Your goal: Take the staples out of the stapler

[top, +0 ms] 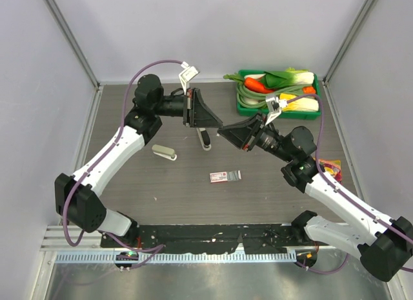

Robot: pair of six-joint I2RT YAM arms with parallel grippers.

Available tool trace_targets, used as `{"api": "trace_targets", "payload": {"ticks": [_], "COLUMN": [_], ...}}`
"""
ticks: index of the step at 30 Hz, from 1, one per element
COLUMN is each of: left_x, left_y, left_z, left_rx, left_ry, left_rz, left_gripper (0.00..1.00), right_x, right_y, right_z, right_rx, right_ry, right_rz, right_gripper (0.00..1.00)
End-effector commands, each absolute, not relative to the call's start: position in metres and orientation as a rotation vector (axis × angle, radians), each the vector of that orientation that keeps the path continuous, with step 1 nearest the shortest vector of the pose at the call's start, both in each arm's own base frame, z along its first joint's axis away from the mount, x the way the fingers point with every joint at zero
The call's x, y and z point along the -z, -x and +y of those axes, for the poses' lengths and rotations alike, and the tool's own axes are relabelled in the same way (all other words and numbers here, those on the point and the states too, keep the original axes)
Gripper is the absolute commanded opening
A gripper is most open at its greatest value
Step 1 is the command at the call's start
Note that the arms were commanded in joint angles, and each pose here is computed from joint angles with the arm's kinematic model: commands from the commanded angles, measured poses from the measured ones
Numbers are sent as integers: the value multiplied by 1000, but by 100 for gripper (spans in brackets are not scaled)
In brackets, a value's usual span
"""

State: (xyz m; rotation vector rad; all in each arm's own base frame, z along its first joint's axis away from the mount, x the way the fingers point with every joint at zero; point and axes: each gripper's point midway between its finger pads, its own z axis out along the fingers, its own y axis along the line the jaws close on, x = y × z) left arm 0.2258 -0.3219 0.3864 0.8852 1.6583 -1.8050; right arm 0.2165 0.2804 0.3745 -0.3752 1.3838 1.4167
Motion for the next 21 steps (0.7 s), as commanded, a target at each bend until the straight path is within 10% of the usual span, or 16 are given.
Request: {"api": "trace_targets", "payload": {"ticks": [1,7,11,21], "left_x": [-401,-402,-388,-293], "left_y": [-214,-217,-237,-331], "left_z": [-319,-320,-321,-256], "left_rx": [1784,1768,1663,689], "left_ry": [-952,-952,-913,-861], "left_rz": [1564,1556,1624,2159], "left_gripper": [7,11,36,39], "right_x": [-399,-394,-380,-244], "right_y": [-211,-211,-217,-266], "right_z": [278,277,274,229], "right_rx": [-1441,-1429,-1367,-808], "right_ry": [393,388,375,215], "right_rz": [1294,1314,1380,1958], "right_gripper": [23,11,6,1]}}
